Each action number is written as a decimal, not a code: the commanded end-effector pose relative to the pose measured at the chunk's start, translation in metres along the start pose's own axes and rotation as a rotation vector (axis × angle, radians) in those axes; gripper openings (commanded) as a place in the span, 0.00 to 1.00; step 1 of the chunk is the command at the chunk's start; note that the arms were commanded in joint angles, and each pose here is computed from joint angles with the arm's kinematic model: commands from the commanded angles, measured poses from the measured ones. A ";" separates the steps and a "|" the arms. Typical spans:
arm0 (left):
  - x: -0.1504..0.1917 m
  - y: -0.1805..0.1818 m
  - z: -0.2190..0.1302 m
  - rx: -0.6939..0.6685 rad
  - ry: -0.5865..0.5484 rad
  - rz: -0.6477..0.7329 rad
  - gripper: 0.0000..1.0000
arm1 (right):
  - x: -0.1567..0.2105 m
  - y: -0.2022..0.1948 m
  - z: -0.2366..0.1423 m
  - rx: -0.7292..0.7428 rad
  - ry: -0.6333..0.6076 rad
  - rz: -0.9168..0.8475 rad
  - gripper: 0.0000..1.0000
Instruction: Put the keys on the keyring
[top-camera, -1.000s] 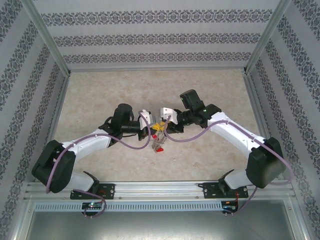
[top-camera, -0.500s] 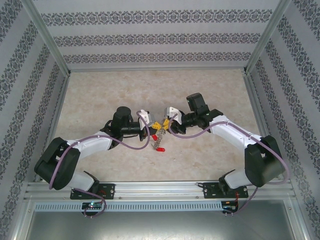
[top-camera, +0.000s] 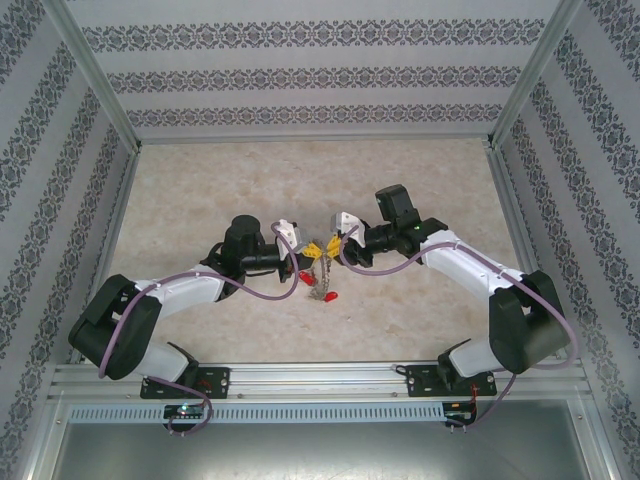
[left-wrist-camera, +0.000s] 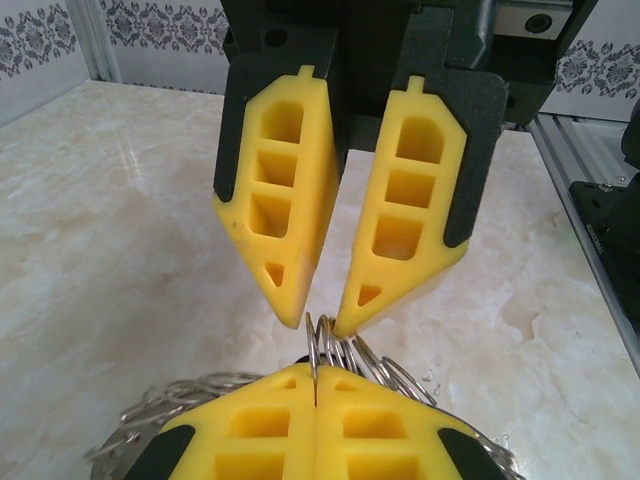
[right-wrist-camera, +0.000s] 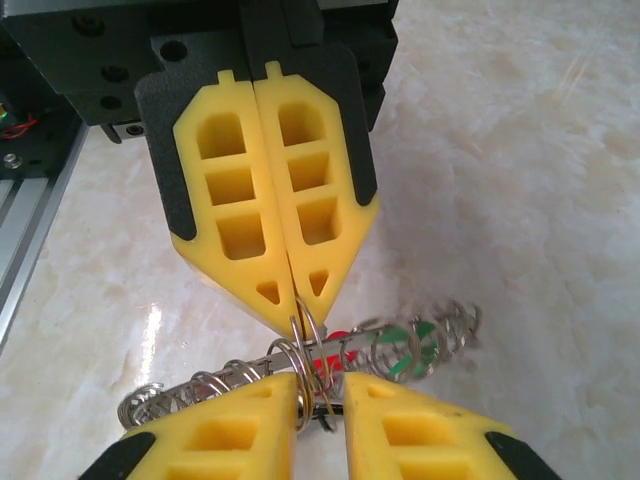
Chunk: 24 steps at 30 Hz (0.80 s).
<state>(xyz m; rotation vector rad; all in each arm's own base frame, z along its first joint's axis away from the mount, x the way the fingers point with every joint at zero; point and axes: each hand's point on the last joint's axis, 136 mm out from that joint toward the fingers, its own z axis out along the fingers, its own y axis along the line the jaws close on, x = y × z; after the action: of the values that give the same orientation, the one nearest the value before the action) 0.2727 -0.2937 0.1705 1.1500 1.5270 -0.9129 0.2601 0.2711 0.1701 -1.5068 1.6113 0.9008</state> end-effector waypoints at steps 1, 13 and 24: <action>-0.016 -0.002 -0.001 0.024 -0.060 0.043 0.00 | -0.006 0.005 0.003 -0.035 -0.032 -0.017 0.22; -0.017 0.004 0.001 -0.003 -0.061 0.051 0.00 | -0.014 0.011 -0.010 -0.053 -0.055 -0.002 0.35; -0.021 0.002 -0.001 0.001 -0.062 0.066 0.00 | -0.001 -0.010 -0.011 0.091 0.039 -0.059 0.31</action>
<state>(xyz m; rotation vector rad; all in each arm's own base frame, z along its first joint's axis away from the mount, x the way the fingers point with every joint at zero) 0.2745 -0.2943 0.1671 1.1489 1.5321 -0.9097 0.2685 0.2581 0.1836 -1.4802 1.6107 0.7755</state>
